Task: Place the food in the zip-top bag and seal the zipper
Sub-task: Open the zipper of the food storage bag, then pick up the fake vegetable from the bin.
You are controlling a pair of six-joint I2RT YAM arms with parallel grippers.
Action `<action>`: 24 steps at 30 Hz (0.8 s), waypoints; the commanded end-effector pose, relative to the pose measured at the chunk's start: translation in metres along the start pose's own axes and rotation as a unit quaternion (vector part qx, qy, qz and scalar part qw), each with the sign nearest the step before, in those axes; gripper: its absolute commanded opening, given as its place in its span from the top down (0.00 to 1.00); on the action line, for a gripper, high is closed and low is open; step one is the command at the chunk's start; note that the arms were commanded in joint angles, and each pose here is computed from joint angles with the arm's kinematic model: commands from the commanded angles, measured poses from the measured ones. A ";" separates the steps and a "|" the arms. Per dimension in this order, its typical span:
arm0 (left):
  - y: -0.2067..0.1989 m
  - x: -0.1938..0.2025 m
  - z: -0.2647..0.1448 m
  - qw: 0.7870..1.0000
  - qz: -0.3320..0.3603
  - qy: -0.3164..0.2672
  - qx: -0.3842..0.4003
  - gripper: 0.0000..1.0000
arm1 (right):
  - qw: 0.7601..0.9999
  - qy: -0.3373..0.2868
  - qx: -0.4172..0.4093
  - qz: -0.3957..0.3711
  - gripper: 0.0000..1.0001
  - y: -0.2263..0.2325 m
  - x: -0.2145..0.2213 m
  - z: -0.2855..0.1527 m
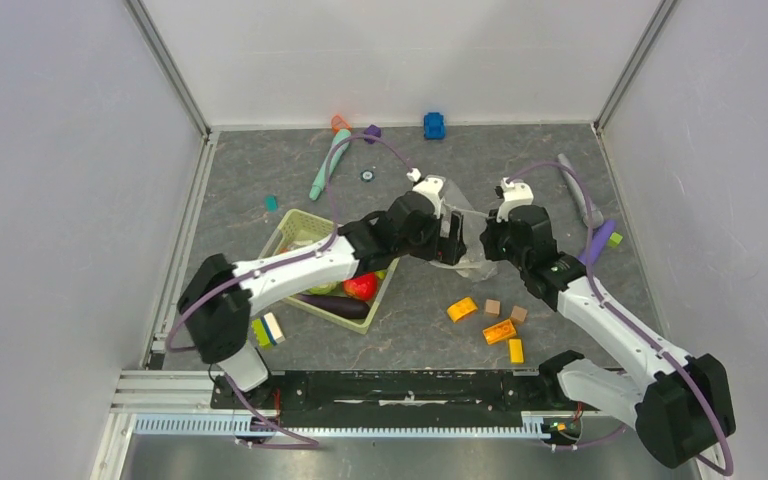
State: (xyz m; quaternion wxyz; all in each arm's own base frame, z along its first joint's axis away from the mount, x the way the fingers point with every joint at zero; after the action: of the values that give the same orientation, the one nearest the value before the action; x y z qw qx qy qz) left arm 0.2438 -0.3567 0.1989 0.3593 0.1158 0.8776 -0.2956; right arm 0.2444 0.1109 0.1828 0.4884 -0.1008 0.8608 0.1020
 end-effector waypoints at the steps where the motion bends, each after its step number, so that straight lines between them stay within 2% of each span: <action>1: -0.013 -0.016 -0.059 0.997 0.025 -0.049 0.052 0.00 | 0.999 -0.024 0.026 0.023 0.90 0.004 -0.015 0.010; 7: 0.007 -0.007 -0.116 0.995 0.012 -0.086 0.055 0.00 | 0.997 -0.007 0.064 0.038 0.91 0.002 -0.006 0.020; 12: 0.048 0.003 -0.146 0.990 -0.032 -0.119 -0.064 0.00 | 0.996 -0.009 0.073 0.044 0.92 0.005 -0.005 0.022; 17: 0.087 0.012 -0.153 0.968 -0.093 -0.151 -0.177 0.00 | 0.995 -0.011 0.086 0.041 0.92 0.007 -0.003 0.023; 24: 0.124 0.003 -0.124 0.954 -0.175 -0.164 -0.181 0.00 | 0.995 -0.007 0.093 0.035 0.92 0.009 0.001 0.026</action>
State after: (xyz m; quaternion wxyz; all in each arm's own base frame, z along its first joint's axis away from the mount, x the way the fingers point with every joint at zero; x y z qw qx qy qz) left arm 0.2015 -0.1882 0.2218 0.4488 -0.0861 0.8699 -0.1856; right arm 0.2530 0.1232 0.1560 0.4707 -0.0430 0.8803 0.0404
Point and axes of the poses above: each gripper's point midway between its finger pads, its own z axis out along the fingers, its own y axis along the line the jaws close on, x = y × z, the point moved 7 cm from there along -z, back along the fingers, and after that the axes turned 5 degrees about -z, right-handed, at the moved point
